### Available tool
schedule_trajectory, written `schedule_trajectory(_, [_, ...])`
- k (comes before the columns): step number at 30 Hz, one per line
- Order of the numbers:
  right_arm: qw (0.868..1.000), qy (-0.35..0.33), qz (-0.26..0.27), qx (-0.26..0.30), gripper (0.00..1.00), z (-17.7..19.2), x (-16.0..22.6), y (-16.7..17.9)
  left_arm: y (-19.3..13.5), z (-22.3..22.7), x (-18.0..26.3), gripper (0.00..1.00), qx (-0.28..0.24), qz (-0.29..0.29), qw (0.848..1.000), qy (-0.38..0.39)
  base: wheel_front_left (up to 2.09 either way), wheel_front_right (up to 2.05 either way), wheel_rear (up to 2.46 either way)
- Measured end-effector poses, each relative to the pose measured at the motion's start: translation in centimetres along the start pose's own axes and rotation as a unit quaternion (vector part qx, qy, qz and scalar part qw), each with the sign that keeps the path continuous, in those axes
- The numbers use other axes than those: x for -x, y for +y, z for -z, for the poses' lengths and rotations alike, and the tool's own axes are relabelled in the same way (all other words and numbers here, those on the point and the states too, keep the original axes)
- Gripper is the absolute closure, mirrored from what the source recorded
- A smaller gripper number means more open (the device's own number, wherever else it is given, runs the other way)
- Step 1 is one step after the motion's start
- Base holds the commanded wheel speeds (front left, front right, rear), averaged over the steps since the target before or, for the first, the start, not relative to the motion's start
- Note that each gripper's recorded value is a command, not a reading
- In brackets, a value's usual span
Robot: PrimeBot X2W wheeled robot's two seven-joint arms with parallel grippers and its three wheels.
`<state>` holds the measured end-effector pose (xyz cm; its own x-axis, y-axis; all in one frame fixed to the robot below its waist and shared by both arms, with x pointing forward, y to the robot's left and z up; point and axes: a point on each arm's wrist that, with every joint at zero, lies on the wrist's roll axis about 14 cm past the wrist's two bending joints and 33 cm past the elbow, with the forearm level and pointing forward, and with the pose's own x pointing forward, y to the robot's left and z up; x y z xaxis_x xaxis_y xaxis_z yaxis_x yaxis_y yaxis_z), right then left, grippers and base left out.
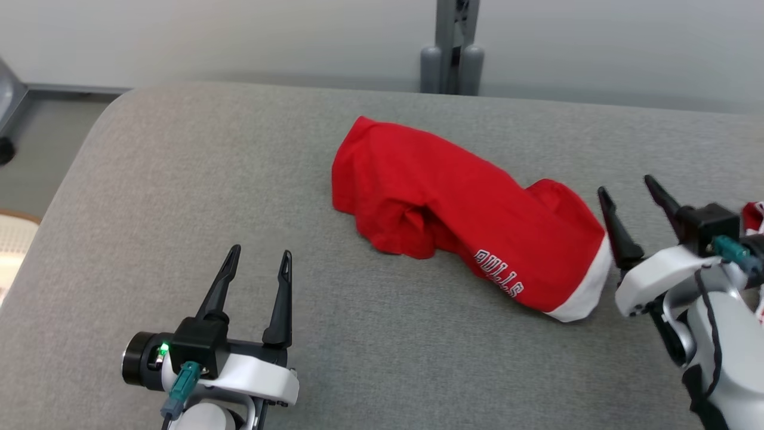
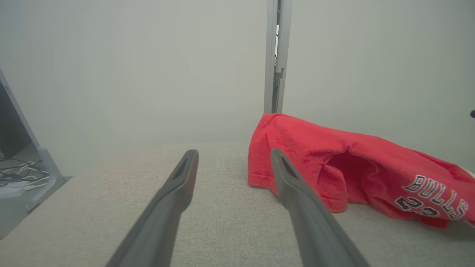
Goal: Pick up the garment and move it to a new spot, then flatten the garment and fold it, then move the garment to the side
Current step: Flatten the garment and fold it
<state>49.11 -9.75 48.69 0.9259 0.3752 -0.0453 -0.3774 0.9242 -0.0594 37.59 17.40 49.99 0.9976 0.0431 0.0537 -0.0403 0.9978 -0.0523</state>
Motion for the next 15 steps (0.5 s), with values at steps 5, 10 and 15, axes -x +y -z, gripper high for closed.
schedule_trajectory(5, [0.998,0.067,0.000,-0.013,0.00,3.3,-2.7,-0.7,1.4,0.6,0.0,0.00,-0.007,-0.021,1.000,0.011,0.00,0.00,0.00])
schedule_trajectory(10, [0.993,0.114,-0.023,-0.003,0.00,5.6,-4.7,0.3,2.7,1.1,0.3,0.00,-0.013,-0.041,0.999,0.020,0.00,0.00,0.00])
schedule_trajectory(15, [0.989,0.144,-0.042,0.007,0.00,7.2,-5.7,1.1,3.3,1.2,0.4,0.00,-0.013,-0.050,0.998,0.023,0.00,0.00,0.00])
